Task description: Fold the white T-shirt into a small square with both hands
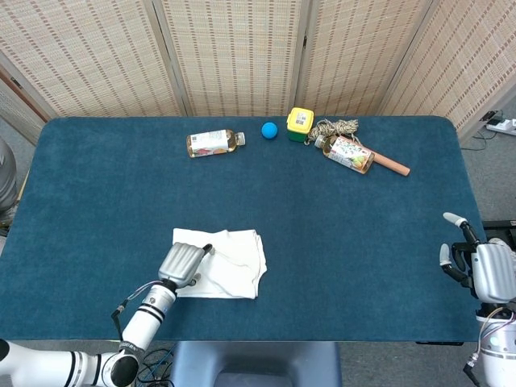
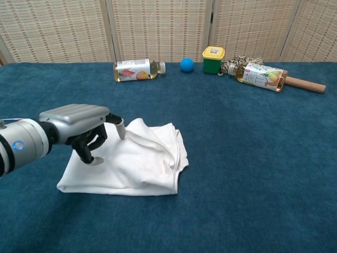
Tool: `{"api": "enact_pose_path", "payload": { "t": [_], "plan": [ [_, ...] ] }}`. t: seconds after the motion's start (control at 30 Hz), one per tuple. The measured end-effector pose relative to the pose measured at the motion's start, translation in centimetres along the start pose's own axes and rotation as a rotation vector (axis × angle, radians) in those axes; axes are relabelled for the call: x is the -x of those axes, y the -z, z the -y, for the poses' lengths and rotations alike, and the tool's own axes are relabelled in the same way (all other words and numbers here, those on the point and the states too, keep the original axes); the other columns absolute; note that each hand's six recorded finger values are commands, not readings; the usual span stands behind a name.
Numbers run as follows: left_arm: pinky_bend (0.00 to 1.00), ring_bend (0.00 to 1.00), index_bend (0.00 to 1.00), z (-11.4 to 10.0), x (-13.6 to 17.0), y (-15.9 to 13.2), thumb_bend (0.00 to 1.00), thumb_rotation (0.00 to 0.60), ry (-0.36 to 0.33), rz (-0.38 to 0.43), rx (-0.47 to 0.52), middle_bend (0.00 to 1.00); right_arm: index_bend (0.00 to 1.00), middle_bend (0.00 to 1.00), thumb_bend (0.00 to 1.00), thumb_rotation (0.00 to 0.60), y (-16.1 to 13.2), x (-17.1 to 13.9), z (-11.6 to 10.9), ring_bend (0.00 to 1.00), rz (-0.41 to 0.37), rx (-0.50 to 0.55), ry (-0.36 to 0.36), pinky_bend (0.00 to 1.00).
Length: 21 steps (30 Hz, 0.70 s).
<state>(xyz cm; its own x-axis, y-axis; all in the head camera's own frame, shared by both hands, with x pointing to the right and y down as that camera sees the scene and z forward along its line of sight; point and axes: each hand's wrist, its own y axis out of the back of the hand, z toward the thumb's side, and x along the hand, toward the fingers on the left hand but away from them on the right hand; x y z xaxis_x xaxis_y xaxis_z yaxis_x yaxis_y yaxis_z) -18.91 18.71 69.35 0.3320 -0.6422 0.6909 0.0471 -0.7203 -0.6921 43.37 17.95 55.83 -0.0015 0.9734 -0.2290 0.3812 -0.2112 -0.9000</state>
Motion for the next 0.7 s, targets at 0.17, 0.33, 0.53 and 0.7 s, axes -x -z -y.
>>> {"api": "enact_pose_path", "payload": {
  "t": [0.17,0.33,0.53,0.7],
  "plan": [
    [0.90,0.78,0.33,-1.0,-1.1,-1.6,0.32,0.600,-0.003,0.010,0.020,0.83,0.22,0.94,0.53,0.600,0.2,-0.1,-0.2,0.96,0.005,0.000,0.006,1.00],
    [0.90,0.78,0.30,-1.9,-2.3,-3.2,0.32,0.600,-0.010,0.014,0.027,0.83,0.22,0.94,0.53,0.600,0.4,-0.3,-0.3,0.96,0.014,0.001,0.011,1.00],
    [0.90,0.77,0.19,-2.6,-4.0,-4.6,0.32,0.600,-0.031,-0.006,0.045,0.80,0.22,0.94,0.53,0.600,0.7,-0.5,-0.6,0.96,0.021,0.001,0.021,1.00],
    [0.90,0.75,0.13,-3.3,-4.1,-4.5,0.32,0.600,-0.071,-0.016,0.098,0.79,0.22,0.94,0.53,0.600,0.7,-0.5,-1.0,0.96,0.023,0.002,0.030,1.00]
  ]
}}
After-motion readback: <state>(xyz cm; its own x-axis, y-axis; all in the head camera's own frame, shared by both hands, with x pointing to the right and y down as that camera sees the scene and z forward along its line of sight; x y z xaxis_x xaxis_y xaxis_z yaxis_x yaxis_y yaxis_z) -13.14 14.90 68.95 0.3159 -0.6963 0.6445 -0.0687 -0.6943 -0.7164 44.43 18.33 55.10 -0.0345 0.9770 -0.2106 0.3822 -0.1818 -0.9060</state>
